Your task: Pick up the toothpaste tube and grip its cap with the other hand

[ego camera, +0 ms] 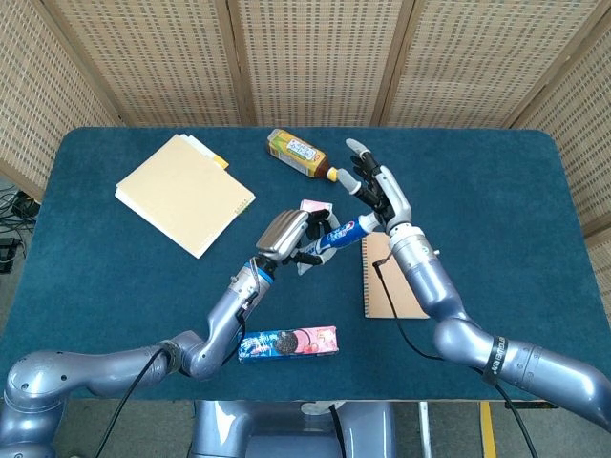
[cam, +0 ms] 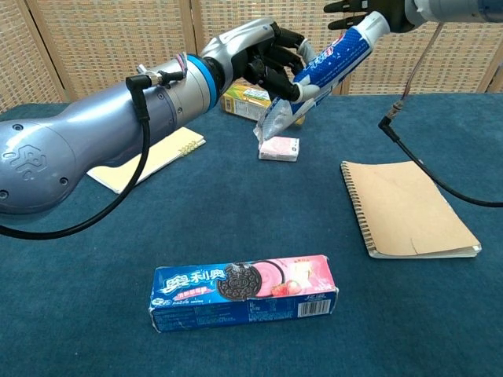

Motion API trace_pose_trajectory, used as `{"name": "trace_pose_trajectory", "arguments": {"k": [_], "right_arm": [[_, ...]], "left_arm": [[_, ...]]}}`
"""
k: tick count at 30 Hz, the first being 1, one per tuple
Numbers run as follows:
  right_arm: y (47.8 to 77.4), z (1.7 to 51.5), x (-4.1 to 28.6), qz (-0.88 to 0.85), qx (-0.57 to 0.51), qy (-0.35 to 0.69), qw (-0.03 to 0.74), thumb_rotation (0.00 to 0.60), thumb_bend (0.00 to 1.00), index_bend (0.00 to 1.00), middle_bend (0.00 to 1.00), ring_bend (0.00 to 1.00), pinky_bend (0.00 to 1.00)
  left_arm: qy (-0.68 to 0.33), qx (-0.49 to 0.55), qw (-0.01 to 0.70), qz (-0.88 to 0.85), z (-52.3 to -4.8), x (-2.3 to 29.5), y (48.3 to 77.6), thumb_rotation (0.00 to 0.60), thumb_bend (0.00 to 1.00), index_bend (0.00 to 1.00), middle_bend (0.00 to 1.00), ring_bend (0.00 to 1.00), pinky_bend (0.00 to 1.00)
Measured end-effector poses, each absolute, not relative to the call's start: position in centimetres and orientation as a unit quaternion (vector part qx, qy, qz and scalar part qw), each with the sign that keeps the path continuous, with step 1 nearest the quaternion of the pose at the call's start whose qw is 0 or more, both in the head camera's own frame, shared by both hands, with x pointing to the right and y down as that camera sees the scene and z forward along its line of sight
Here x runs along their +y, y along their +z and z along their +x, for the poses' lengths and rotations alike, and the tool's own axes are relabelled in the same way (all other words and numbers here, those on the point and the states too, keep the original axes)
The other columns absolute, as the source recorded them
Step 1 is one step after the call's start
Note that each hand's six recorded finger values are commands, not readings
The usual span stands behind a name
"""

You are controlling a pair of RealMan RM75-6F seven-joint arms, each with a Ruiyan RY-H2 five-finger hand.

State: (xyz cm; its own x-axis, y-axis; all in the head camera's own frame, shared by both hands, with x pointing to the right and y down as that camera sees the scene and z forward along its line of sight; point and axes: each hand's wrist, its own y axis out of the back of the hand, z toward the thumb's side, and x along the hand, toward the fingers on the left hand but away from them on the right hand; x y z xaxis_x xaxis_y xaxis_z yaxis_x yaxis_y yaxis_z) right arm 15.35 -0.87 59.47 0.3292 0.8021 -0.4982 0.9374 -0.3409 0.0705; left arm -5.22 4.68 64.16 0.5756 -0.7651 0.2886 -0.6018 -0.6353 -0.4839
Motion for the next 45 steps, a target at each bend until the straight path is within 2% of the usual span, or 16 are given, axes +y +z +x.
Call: {"name": "trace_pose_trajectory", "arguments": {"k": [9,17,22,23,25,26,27,29,31,32,37,39,41,42,45], "right_arm": [[59.1,17.6,-1.8,0.792,0.558,-0.213,0.127,0.142,0.00,0.00,0.00,0.00,0.00],[58.3,23.3,-2.0,0.776,0.572,-0.257,0.069,0.137,0.00,0.00,0.00,0.00,0.00],[58.5,27.7,-0.4,0.768,0.560,-0.311,0.023,0.130,0.00,0.00,0.00,0.00,0.00],[58.7,28.3,0.0,0.766,0.558,-0.319,0.019,0.129,0.00,0.00,0.00,0.00,0.00],[59.1,29.9,1.2,0.762,0.552,-0.338,0.008,0.128,0.00,0.00,0.00,0.00,0.00],[59.3,30.7,1.8,0.760,0.550,-0.348,0.001,0.129,0.00,0.00,0.00,0.00,0.00],[59.5,31.2,2.3,0.758,0.547,-0.355,-0.005,0.128,0.00,0.00,0.00,0.00,0.00],[59.7,32.3,3.1,0.755,0.542,-0.369,-0.019,0.133,0.00,0.00,0.00,0.00,0.00],[59.9,33.5,4.0,0.751,0.536,-0.384,-0.039,0.173,0.00,0.00,0.00,0.00,0.00],[59.9,34.0,4.4,0.749,0.534,-0.389,-0.049,0.216,0.00,0.00,0.00,0.00,0.00],[59.3,37.0,6.1,0.729,0.517,-0.426,-0.143,0.378,0.00,0.00,0.00,0.00,0.00],[58.9,38.1,6.8,0.718,0.509,-0.438,-0.183,0.495,0.00,0.00,0.00,0.00,0.00],[58.3,39.2,7.8,0.702,0.498,-0.453,-0.231,0.577,0.00,0.00,0.00,0.00,0.00],[57.9,39.8,8.4,0.692,0.492,-0.462,-0.257,0.597,0.00,0.00,0.00,0.00,0.00],[57.1,41.2,9.8,0.662,0.474,-0.483,-0.323,0.600,0.00,0.00,0.00,0.00,0.00]], "left_arm": [[-0.266,0.374,0.195,-0.867,-6.9,4.9,65.0,0.600,0.61,0.71,0.62,0.57,0.53],[-0.326,0.347,0.241,-0.846,-13.6,5.2,67.1,0.600,0.61,0.71,0.62,0.57,0.53],[-0.377,0.303,0.264,-0.835,-18.4,6.8,69.0,0.600,0.59,0.69,0.61,0.57,0.53],[-0.384,0.298,0.266,-0.833,-19.1,7.1,69.3,0.600,0.56,0.65,0.57,0.55,0.50],[-0.400,0.281,0.274,-0.828,-20.3,7.8,70.1,0.600,0.39,0.44,0.37,0.40,0.38],[-0.406,0.272,0.277,-0.828,-20.7,8.1,70.4,0.600,0.24,0.25,0.20,0.25,0.28],[-0.414,0.258,0.280,-0.827,-21.2,8.6,70.7,0.600,0.11,0.10,0.07,0.12,0.19],[-0.428,0.242,0.281,-0.824,-22.2,9.0,71.2,0.600,0.02,0.00,0.00,0.01,0.08],[-0.436,0.238,0.281,-0.821,-23.0,9.2,71.2,0.600,0.00,0.00,0.00,0.00,0.02],[-0.436,0.240,0.280,-0.821,-23.2,9.2,71.1,0.600,0.00,0.00,0.00,0.00,0.00],[-0.430,0.284,0.292,-0.806,-25.5,8.5,68.9,0.600,0.00,0.00,0.00,0.00,0.00],[-0.428,0.314,0.304,-0.791,-27.2,8.2,67.3,0.600,0.00,0.00,0.00,0.00,0.00],[-0.432,0.341,0.316,-0.773,-29.1,8.1,65.8,0.600,0.00,0.00,0.00,0.00,0.00],[-0.438,0.357,0.325,-0.758,-30.6,8.2,64.8,0.600,0.00,0.00,0.00,0.00,0.00],[-0.464,0.384,0.346,-0.720,-33.9,9.0,62.8,0.600,0.00,0.00,0.00,0.00,0.00]]}}
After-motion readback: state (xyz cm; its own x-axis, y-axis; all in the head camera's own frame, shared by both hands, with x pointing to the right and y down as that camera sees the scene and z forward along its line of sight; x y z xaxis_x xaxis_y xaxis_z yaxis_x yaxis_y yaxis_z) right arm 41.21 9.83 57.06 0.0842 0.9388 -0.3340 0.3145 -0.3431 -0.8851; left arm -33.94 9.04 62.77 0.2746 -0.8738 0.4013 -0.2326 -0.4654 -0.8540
